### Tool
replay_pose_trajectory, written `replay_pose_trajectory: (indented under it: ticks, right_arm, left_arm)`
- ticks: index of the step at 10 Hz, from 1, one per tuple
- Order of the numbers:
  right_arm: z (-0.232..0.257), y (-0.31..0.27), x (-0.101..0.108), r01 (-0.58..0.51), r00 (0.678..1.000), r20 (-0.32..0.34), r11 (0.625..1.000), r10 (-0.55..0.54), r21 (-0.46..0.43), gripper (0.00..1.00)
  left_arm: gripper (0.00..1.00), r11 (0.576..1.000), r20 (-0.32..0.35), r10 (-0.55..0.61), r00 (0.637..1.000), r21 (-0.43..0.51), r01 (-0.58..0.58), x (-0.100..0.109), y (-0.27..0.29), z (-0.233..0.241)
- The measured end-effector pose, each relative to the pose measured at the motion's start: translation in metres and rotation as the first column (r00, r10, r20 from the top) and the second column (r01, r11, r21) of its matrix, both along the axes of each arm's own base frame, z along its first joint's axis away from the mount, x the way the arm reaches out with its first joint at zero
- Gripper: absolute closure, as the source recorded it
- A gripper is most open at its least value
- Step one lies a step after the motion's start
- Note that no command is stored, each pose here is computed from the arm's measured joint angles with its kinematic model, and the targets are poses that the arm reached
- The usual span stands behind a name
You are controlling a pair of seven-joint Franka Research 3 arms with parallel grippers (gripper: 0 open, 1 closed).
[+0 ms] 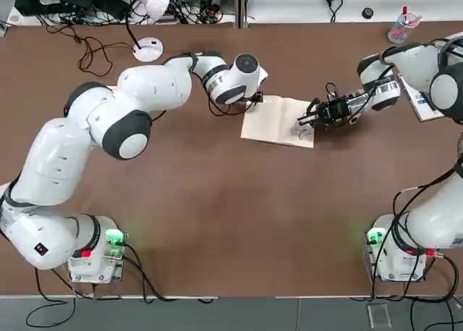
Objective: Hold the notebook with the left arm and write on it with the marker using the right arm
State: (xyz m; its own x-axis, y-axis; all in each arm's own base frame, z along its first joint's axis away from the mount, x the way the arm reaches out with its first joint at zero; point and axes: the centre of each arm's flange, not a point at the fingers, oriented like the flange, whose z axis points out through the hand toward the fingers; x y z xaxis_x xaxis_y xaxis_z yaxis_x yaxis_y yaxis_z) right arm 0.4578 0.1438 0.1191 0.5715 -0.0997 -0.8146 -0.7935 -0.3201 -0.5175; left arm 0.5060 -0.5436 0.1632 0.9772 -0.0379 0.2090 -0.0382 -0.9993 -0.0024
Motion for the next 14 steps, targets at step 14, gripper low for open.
replay_pose_trajectory:
  ticks: [14]
  right_arm:
    - [-0.001,0.012,-0.004,0.01,1.0,-0.007,1.0,-0.01,0.008,0.83]
  left_arm:
    - [0.0,1.0,0.0,0.0,1.0,0.0,0.0,0.0,0.0,0.0]
